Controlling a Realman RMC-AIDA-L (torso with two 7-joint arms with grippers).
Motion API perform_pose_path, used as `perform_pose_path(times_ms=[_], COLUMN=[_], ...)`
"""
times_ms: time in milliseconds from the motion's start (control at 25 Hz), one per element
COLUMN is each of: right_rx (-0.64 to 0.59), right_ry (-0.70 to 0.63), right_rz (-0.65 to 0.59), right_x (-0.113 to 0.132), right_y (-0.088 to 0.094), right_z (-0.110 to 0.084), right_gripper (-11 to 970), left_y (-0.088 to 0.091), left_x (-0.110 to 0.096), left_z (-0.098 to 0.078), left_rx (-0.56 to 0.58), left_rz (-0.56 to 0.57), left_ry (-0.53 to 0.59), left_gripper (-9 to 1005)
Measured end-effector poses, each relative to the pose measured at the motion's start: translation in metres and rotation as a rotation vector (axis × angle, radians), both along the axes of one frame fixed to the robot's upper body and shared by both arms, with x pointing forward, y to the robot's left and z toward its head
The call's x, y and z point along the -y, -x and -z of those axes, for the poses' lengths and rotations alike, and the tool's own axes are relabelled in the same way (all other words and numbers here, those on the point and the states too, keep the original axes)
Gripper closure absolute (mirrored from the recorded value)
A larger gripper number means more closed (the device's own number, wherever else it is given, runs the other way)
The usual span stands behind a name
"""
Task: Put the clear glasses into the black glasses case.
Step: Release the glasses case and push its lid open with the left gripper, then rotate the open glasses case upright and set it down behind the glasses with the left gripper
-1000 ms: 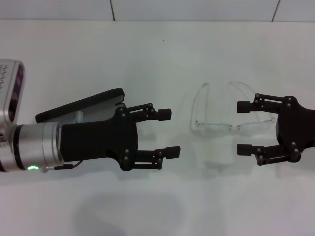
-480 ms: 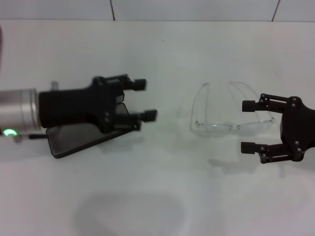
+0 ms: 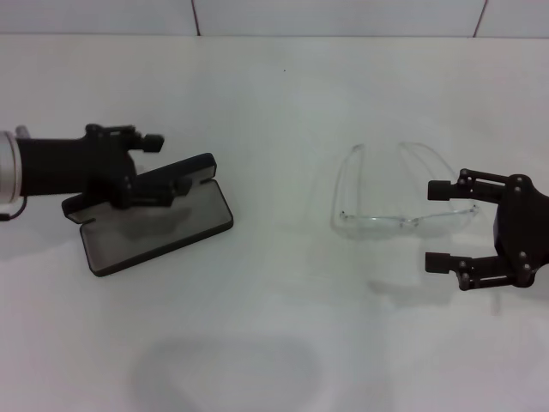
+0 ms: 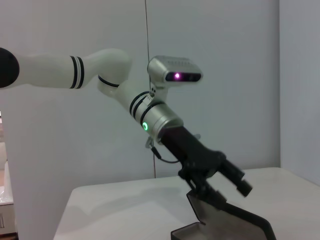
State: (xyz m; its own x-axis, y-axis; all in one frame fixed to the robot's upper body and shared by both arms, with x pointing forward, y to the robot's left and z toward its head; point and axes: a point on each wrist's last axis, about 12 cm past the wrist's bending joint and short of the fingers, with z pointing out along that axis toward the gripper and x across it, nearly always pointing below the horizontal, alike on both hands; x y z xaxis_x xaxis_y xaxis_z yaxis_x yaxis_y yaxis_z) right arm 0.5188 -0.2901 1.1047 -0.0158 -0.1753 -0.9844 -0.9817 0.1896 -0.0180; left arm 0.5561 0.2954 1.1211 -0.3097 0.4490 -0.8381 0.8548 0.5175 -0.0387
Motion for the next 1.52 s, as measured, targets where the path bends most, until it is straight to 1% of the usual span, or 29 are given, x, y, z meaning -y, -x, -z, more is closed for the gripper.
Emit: perform_pose_path(times_ms=[240, 680, 760, 960, 1000, 1040, 1120, 1200, 1320, 1440, 1520], right_rx=[-0.002, -0.01, -0.012, -0.025, -0.04, -0.04, -0.054, -0.054, -0.045, -0.039, -0.041], right_ry=[-0.004, -0.014, -0.014, -0.003, 0.007, 0.007, 0.015, 0.012, 0.01, 0.01, 0.006], right_rz=[0.0, -0.009, -0.012, -0.048, -0.092, -0.092, -0.147, -0.165, -0.181, -0.198, -0.204], right_x=[-0.002, -0.007, -0.008, -0.01, -0.014, -0.014, -0.02, -0.024, -0.028, -0.03, -0.031], right_y=[0.0, 0.003, 0.003, 0.008, 0.012, 0.012, 0.019, 0.022, 0.026, 0.032, 0.035], right_z=[0.001, 0.003, 0.004, 0.007, 0.009, 0.009, 0.012, 0.014, 0.018, 0.023, 0.026], right_gripper=[88, 88, 88, 88, 88, 88, 88, 88, 89, 89, 89], left_y=[0.001, -0.001, -0.002, -0.004, -0.004, -0.005, -0.006, -0.009, -0.019, -0.028, -0.034], left_x=[-0.003, -0.006, -0.006, -0.005, -0.005, -0.004, -0.001, 0.003, 0.017, 0.032, 0.044], left_z=[0.013, 0.015, 0.015, 0.014, 0.013, 0.012, 0.01, 0.006, -0.001, -0.002, 0.0], left_rx=[-0.038, -0.032, -0.029, -0.013, -0.007, 0.009, 0.042, 0.074, 0.12, 0.155, 0.181], left_rz=[-0.043, -0.057, -0.059, -0.052, -0.049, -0.042, -0.021, 0.0, 0.051, 0.108, 0.146], left_ry=[-0.095, -0.127, -0.139, -0.15, -0.15, -0.147, -0.142, -0.132, -0.124, -0.147, -0.176], left_gripper=[272, 298, 573, 681, 703, 711, 727, 743, 767, 791, 788])
